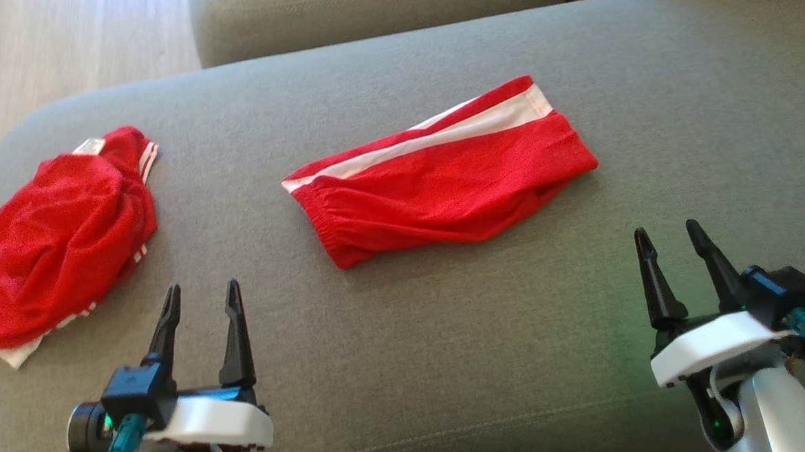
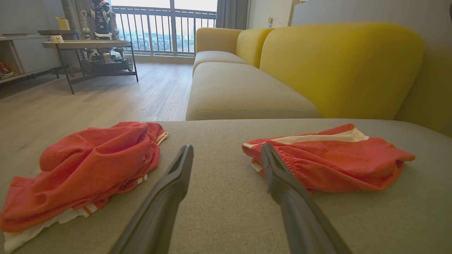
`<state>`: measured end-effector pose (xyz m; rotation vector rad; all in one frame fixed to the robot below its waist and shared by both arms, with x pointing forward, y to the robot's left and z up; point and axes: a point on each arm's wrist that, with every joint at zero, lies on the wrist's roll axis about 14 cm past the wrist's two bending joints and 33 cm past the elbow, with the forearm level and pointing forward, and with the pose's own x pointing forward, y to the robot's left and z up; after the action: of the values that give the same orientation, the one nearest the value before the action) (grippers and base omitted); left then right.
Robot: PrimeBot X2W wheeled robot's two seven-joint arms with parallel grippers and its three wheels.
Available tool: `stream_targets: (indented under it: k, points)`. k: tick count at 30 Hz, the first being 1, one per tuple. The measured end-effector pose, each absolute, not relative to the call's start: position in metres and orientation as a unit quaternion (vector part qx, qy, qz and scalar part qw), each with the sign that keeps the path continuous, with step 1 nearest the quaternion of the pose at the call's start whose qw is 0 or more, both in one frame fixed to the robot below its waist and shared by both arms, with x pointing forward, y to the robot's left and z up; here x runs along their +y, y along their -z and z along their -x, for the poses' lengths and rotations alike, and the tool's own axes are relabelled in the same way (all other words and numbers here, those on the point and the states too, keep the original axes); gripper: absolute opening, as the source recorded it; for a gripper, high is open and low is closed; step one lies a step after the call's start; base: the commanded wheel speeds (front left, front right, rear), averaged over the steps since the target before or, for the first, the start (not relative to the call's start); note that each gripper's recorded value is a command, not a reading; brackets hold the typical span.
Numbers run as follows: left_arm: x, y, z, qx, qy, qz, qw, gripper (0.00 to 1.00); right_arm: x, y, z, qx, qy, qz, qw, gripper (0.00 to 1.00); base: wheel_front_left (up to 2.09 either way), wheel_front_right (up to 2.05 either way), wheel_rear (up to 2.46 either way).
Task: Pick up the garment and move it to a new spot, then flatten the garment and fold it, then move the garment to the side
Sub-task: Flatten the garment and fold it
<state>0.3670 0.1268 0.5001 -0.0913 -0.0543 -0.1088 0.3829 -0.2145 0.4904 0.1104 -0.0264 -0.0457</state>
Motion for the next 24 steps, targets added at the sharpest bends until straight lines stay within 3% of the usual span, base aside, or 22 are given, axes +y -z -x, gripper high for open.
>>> stream_targets:
  k: [3,9,17,24]
  points:
    - [0.129,-0.499,-0.37,-0.027,0.051,0.041,0.997,1.0,-0.21,-0.477,-0.391,0.007,0.022,-0.08,0.997,1.0,0.0,0.0,0.0]
    - [0.135,-0.493,-0.374,-0.019,0.042,0.041,0.998,1.0,-0.196,-0.456,-0.422,0.042,0.031,-0.216,0.975,1.0,0.0,0.0,0.0]
    - [0.142,-0.486,-0.374,-0.007,0.03,0.041,0.999,1.0,-0.171,-0.417,-0.458,0.119,0.053,-0.368,0.921,1.0,0.0,0.0,0.0]
    - [0.148,-0.477,-0.37,0.008,0.018,0.037,0.999,1.0,-0.156,-0.394,-0.479,0.163,0.079,-0.425,0.887,1.0,0.0,0.0,0.0]
